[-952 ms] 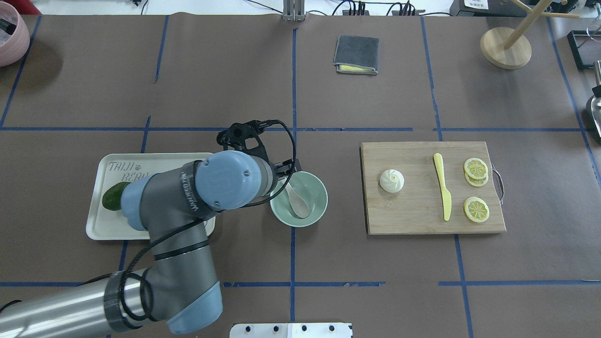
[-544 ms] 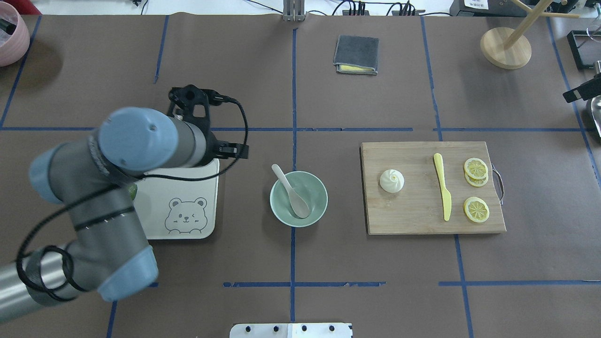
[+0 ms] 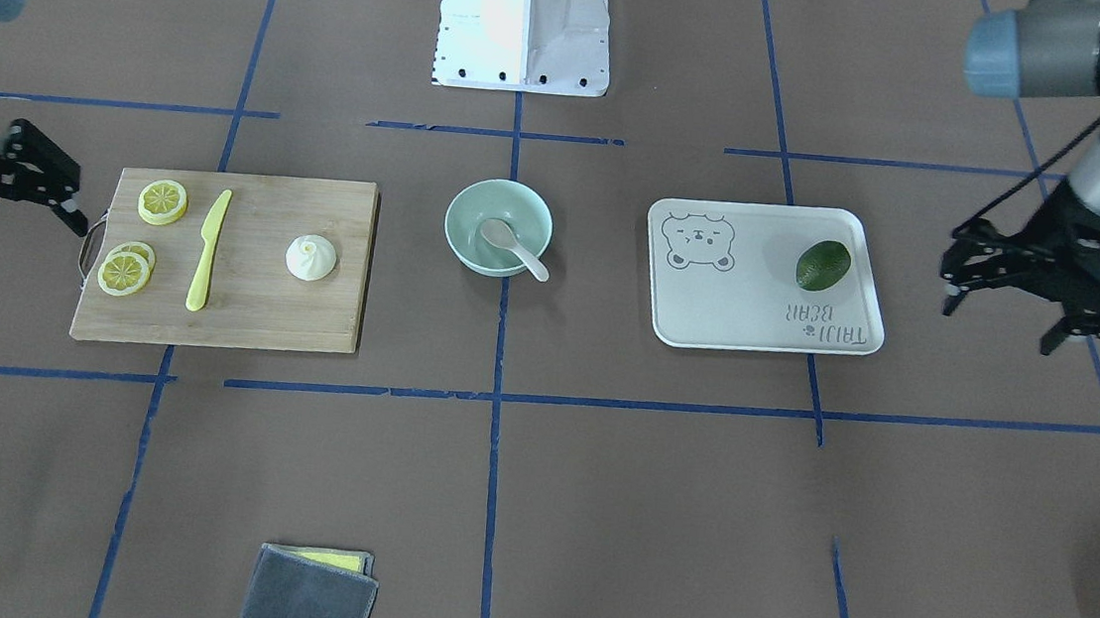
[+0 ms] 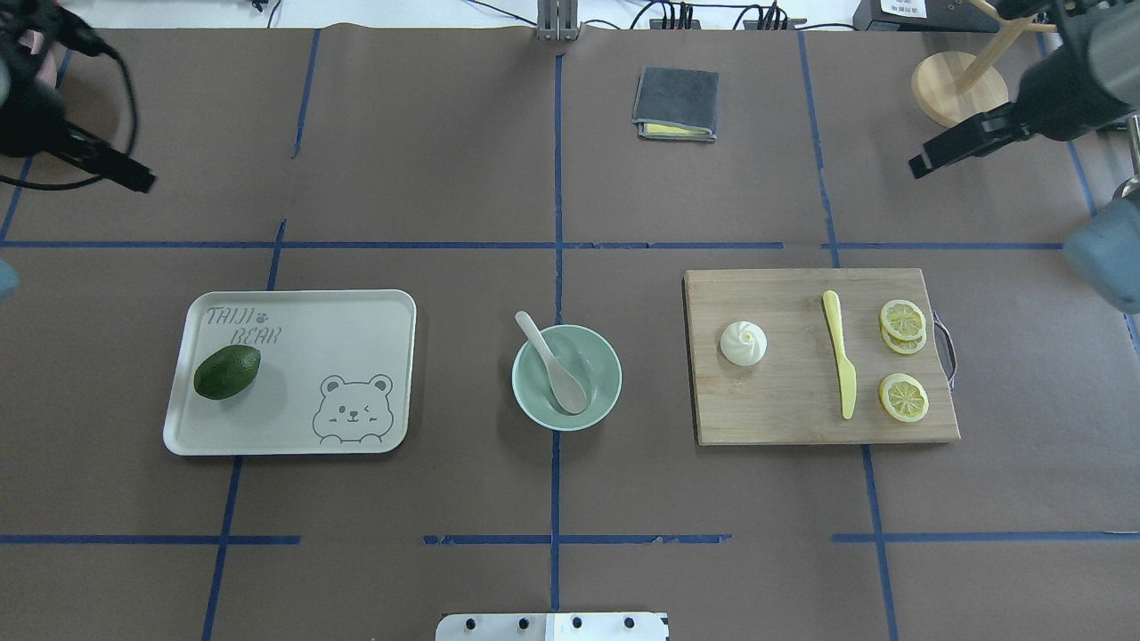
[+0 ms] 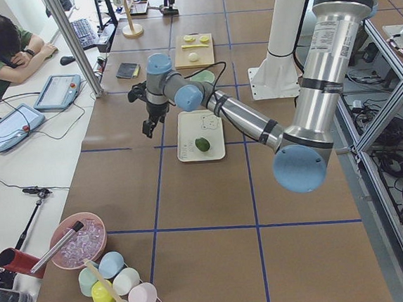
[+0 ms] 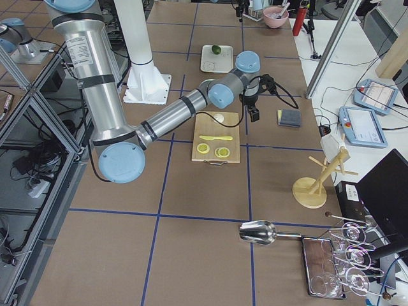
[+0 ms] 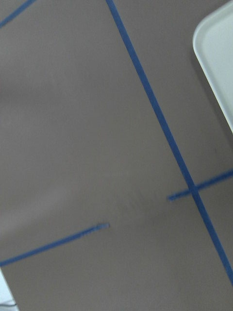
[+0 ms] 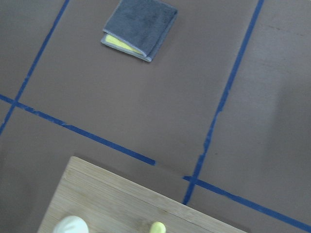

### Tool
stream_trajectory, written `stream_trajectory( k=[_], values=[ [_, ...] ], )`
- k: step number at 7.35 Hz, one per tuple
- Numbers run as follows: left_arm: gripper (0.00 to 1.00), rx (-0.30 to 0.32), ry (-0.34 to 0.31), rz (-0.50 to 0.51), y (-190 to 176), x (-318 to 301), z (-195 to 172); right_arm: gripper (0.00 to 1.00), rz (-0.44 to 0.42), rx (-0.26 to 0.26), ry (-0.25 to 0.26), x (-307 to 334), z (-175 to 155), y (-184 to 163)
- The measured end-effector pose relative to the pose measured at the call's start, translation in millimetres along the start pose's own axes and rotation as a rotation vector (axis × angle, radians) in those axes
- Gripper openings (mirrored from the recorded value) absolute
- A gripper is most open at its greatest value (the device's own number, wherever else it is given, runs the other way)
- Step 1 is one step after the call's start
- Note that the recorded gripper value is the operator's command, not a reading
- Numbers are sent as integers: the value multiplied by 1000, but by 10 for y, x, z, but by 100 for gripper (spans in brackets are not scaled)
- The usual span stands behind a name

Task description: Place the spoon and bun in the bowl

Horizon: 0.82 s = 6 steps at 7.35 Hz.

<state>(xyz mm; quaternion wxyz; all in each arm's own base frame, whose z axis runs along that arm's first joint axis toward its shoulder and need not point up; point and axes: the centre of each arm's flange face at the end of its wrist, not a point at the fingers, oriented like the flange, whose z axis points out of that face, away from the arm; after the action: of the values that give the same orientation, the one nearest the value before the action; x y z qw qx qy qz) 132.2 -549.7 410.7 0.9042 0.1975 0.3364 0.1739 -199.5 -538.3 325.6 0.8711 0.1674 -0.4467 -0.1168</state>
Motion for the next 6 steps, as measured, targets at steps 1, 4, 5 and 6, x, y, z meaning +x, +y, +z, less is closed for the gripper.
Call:
stream_trajectory(
  k=[1, 4, 5, 6],
  values=[
    [100, -33, -31, -3, 415, -757, -90, 100, 40, -3, -3, -477, 174, -81],
    [100, -157, -27, -167, 1744, -2126, -143, 98, 86, -35, 42, -1710, 619, 131],
    [100, -157, 43, -210, 1968, -2195, -120, 72, 79, -39, 80, -1914, 852, 333],
    [100, -152, 93, -233, 2057, -2207, -95, 69, 71, -37, 126, -2030, 1098, 555]
  ],
)
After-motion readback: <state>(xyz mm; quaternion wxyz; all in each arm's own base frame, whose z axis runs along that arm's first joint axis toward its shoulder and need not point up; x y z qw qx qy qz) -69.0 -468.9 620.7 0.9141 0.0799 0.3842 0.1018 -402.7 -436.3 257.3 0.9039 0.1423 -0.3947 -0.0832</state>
